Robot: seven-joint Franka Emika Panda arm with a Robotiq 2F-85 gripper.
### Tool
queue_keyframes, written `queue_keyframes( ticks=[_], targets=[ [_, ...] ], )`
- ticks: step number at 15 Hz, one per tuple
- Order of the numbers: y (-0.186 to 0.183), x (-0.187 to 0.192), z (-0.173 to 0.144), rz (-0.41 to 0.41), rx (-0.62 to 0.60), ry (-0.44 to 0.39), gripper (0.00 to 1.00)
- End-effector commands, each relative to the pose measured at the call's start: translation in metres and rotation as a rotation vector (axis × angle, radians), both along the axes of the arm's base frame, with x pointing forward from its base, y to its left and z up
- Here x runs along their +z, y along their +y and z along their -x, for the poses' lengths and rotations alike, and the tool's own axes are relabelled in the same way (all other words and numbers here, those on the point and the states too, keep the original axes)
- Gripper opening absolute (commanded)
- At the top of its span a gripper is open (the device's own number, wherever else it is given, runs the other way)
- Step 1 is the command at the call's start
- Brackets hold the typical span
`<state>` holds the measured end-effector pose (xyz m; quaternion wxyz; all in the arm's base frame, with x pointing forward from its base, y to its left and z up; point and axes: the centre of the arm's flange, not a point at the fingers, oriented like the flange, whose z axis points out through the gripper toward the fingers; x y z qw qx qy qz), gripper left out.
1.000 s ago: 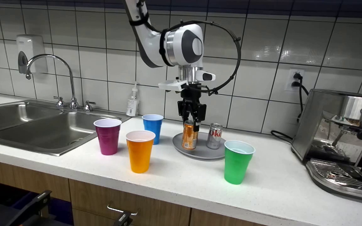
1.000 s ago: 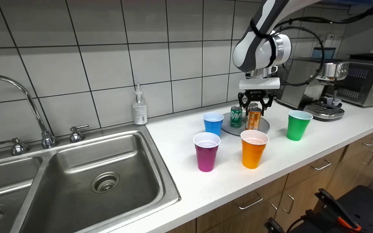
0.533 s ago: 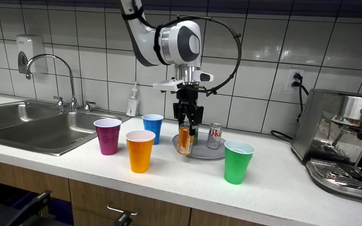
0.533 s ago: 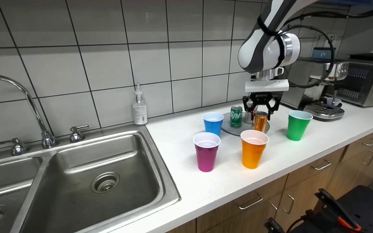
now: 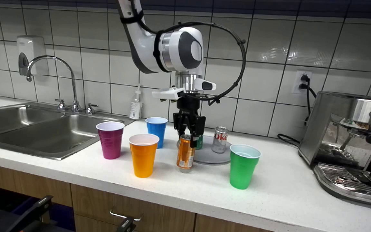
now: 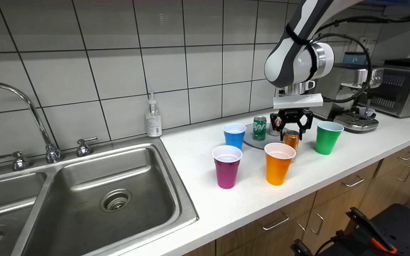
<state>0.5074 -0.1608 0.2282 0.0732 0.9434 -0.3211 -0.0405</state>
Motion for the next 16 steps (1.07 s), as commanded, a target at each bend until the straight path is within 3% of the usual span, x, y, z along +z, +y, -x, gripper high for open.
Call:
queue_keyframes(
  ticks=[1, 9, 10, 13, 16],
  targets=[
    [0.002, 0.008, 0.014, 0.029, 0.039, -0.014, 0.4],
    [0.004, 0.001, 0.022, 0.054, 0.103, -0.019, 0.4],
    [0.004, 0.002, 0.024, 0.046, 0.111, -0.009, 0.9],
    [0.008, 0.007, 0.023, 0.042, 0.133, -0.002, 0.99],
    [0.011, 0.02, 0.019, 0.033, 0.141, -0.003, 1.0]
  ],
)
